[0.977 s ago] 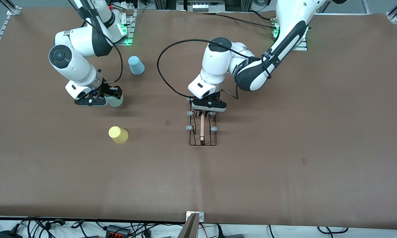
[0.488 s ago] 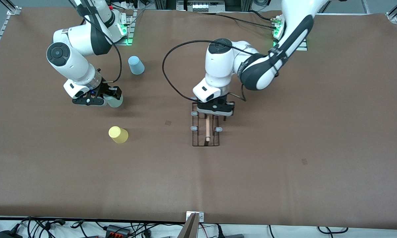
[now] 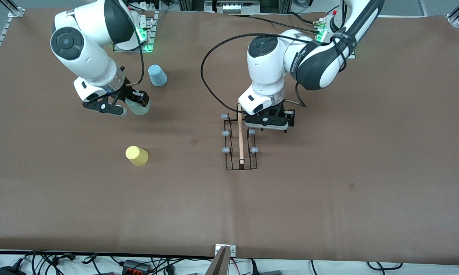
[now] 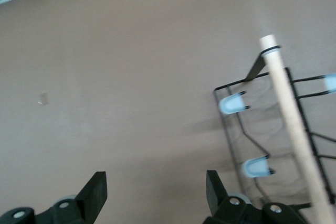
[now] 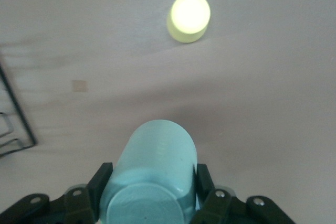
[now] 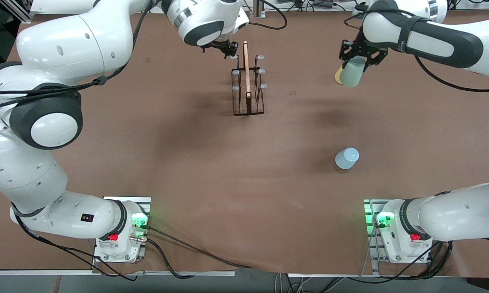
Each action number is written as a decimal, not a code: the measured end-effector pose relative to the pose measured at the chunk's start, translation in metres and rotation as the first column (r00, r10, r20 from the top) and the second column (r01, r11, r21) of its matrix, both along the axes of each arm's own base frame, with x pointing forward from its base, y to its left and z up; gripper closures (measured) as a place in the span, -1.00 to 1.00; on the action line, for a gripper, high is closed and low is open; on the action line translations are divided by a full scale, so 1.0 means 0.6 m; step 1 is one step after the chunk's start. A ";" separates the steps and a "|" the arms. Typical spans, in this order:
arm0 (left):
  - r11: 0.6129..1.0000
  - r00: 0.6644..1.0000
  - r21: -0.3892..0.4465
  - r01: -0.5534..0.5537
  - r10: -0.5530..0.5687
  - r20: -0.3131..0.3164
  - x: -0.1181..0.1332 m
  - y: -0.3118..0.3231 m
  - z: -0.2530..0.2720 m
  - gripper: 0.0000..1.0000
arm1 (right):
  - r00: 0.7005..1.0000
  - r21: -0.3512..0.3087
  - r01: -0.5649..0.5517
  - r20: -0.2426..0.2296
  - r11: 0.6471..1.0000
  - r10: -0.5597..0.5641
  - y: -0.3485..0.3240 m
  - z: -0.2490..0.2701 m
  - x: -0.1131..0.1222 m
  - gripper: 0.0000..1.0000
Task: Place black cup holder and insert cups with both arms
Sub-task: 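Carry the teal cup over the rack while the left gripper withdraws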
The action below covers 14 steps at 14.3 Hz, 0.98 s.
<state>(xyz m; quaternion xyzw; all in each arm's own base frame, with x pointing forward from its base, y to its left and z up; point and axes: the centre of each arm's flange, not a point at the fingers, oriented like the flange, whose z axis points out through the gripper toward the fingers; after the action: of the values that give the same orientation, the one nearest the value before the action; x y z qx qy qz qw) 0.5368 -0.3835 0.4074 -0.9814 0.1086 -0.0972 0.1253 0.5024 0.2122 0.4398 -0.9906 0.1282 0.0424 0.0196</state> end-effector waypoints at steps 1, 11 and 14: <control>1.000 1.000 0.019 0.013 -0.013 -0.011 0.013 0.026 0.012 -0.69 | 0.999 0.017 0.034 -0.004 0.999 -0.034 0.026 0.006 -0.007 -0.38; 0.994 0.963 -0.096 -0.043 0.016 -0.269 0.135 0.396 0.139 -1.00 | 0.965 0.138 0.254 0.028 0.957 -0.260 0.354 -0.051 -0.079 -0.38; 0.995 0.942 -0.090 -0.042 0.010 -0.336 0.140 0.485 0.172 -1.00 | 0.965 0.117 0.252 0.047 0.961 -0.259 0.408 -0.086 -0.083 -0.38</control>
<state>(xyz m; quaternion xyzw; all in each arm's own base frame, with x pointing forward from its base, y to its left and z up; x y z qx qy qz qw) 0.6206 -0.0926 0.5108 -0.9898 0.1104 0.0675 0.0591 0.4528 0.4571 0.3883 -0.9641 0.2518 0.0157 0.0834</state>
